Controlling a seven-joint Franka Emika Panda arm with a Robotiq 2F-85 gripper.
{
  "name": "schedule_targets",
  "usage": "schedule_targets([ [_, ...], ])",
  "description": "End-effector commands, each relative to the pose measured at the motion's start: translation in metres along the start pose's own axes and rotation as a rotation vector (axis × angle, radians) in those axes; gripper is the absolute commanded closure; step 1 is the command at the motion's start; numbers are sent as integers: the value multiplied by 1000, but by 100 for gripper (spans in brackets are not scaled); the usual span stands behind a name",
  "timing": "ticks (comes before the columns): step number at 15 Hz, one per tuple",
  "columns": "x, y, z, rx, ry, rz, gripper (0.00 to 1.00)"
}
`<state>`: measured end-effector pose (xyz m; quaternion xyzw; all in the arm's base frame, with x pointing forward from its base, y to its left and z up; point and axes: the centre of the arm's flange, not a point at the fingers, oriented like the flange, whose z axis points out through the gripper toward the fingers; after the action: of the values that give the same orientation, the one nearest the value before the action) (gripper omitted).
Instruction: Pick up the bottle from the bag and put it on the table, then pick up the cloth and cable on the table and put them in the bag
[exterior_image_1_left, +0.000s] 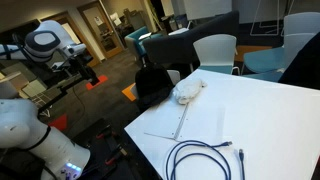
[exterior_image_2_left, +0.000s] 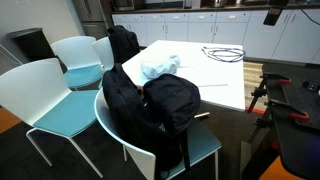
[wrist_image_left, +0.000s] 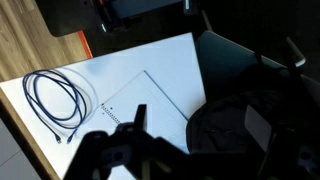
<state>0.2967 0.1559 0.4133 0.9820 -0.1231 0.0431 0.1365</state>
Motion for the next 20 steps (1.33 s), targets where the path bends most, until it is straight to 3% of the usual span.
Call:
schedule_targets([
  [1, 0, 0, 0, 0, 0, 0, 0],
  [6, 0, 0, 0, 0, 0, 0, 0],
  [8, 10, 1, 0, -8, 36, -39, 0],
  [15, 69, 21, 0, -109, 225, -279, 0],
  [18, 99, 31, 6, -117, 295, -437, 0],
  [20, 119, 36, 11, -80, 345, -544, 0],
])
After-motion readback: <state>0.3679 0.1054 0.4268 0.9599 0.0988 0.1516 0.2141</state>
